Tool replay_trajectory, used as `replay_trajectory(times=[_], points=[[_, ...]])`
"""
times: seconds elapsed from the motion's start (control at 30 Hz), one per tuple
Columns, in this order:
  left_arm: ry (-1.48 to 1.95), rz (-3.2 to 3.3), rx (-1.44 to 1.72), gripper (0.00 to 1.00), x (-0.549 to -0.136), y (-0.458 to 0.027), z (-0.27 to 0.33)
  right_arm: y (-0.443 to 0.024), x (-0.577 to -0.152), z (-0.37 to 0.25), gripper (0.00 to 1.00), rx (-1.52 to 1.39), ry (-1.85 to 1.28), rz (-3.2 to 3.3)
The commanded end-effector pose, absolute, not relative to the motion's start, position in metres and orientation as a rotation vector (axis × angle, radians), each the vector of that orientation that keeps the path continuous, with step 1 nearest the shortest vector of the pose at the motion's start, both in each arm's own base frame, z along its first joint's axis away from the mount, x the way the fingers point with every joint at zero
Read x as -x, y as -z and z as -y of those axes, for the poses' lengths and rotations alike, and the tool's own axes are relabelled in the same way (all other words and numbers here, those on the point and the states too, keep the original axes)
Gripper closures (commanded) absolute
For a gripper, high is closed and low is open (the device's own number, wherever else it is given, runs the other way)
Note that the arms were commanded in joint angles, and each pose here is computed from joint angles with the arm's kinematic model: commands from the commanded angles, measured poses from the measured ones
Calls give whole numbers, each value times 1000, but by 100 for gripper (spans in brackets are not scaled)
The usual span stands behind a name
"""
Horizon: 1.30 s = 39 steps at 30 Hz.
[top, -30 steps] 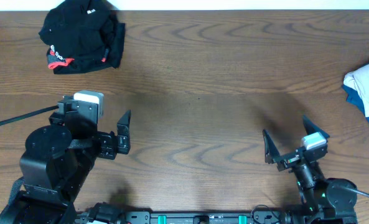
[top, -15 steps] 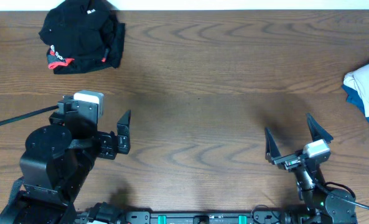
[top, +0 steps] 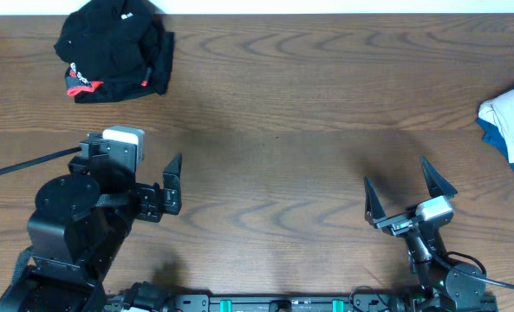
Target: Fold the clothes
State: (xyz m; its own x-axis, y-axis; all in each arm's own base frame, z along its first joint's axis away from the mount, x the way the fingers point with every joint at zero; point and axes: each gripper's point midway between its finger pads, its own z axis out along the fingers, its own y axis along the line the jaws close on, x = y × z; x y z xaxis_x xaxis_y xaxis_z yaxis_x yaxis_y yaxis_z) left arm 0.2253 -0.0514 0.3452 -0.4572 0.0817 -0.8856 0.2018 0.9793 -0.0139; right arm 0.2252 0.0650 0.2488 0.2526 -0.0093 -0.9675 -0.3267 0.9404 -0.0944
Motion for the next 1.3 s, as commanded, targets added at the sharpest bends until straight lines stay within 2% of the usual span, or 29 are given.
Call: replay_trajectory(times=[0.0, 0.47, 0.73, 0.9, 1.27], points=[[145, -2043, -198, 2, -226, -346, 52, -245, -225, -67, 1, 308, -219, -1292], [145, -2043, -198, 2, -226, -346, 52, -255, -224, -62, 1, 306, -152, -1203], [145, -2043, -198, 2, -226, -346, 52, -252, -232, -35, 1, 169, -53, -1239], [145, -2043, -198, 2, -226, -346, 52, -235, -239, -18, 1, 87, 15, -1321], [145, -2043, -198, 2, -226, -346, 52, -169, -246, -17, 1, 112, 28, -1589]])
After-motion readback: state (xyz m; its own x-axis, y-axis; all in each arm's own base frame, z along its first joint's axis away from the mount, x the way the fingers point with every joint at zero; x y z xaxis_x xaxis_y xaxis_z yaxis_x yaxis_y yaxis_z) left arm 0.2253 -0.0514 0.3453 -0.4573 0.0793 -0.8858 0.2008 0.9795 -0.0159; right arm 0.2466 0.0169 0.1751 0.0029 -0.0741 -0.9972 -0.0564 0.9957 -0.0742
